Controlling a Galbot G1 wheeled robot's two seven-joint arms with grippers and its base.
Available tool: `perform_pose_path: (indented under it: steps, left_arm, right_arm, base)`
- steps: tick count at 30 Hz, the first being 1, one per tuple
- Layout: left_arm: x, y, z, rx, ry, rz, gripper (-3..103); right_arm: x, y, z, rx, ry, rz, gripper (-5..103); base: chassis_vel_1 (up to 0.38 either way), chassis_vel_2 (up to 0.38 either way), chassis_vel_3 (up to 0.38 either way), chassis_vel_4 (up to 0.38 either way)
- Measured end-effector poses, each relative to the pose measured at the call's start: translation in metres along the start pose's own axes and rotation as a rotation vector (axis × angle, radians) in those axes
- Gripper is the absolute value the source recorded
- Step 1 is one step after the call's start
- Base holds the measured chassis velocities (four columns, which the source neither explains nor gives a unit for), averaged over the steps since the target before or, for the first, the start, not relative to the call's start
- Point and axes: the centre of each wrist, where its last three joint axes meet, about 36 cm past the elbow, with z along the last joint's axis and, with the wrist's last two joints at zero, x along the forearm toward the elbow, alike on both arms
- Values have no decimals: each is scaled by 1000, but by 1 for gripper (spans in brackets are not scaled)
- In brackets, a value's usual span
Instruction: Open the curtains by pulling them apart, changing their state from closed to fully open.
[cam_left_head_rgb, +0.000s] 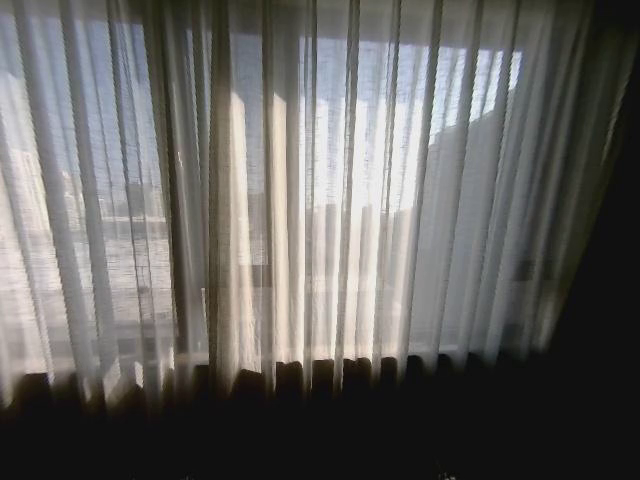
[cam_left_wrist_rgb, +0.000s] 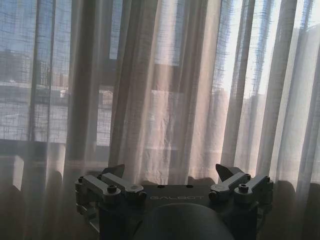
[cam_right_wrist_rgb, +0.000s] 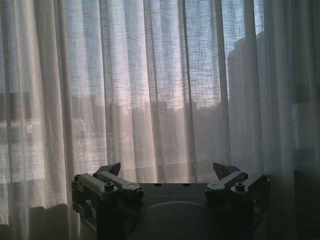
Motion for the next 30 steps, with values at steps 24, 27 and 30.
perform_pose_path:
  steps: [24,27,30]
  left_arm:
    - [-1,2,2,-15,-15,-1,100]
    - [-1,3,2,-17,-20,-3,100]
    - [-1,3,3,-20,-24,-3,100]
  right_arm:
    - [1,-11,3,38,-8,-18,100]
    - [1,-10,2,36,-11,-20,100]
    - [0,-9,1,35,-13,-20,100]
  base:
    - [0,0,0,0]
    - [0,0,0,0]
    - [20,21,-54,-31]
